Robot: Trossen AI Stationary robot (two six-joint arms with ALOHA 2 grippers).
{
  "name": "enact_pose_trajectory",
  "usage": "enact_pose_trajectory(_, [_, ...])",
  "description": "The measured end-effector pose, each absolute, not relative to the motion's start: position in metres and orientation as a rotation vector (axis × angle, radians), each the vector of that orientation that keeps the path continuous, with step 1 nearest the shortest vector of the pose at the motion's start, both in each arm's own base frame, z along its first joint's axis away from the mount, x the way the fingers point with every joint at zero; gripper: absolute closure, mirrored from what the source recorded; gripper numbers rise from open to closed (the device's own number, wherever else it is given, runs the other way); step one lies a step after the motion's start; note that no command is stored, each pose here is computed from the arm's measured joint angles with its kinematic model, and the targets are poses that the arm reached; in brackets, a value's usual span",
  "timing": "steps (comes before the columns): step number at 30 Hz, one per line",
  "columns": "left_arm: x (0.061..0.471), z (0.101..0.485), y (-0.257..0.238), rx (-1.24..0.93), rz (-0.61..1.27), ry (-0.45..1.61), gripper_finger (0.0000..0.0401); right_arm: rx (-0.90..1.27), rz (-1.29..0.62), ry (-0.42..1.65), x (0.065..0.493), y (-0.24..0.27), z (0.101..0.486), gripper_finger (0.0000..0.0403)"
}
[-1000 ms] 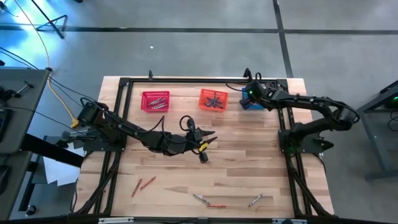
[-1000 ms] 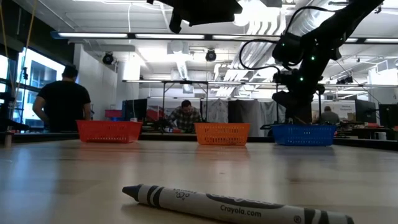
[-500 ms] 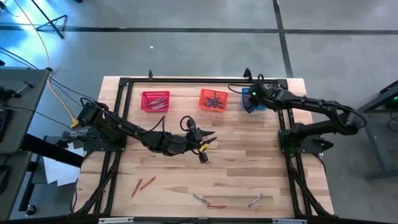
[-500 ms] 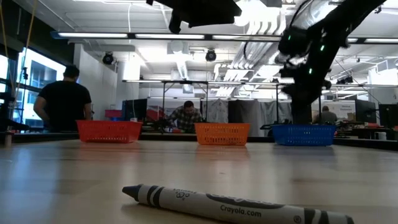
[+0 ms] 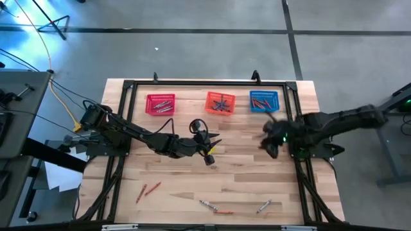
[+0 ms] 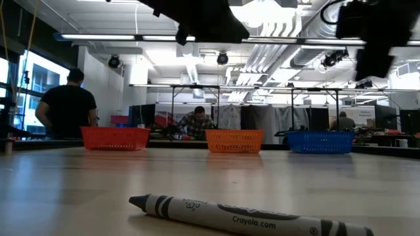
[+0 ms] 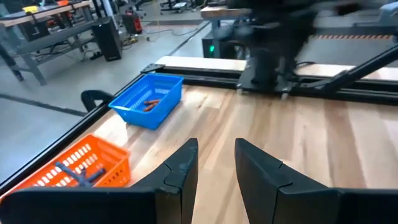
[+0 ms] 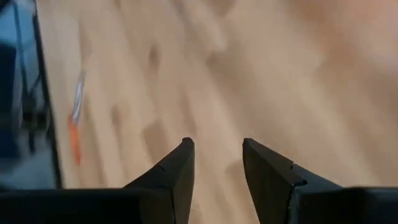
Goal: Sort crayons
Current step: Put the gray crayon into the red bin
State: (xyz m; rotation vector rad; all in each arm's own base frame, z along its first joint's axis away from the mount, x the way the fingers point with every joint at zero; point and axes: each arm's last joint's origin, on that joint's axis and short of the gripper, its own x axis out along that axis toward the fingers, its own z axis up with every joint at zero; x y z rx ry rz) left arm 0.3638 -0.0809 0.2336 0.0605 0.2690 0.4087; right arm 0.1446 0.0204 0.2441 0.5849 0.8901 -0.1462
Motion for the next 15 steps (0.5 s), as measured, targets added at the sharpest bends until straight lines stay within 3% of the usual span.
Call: enact_pose_trajectory(15, [0.366,0.234,-0.074,0.027,0.399,0.264,0.0308,0.574,0.336,1.332,0.157,0.137,0.199,0.0275])
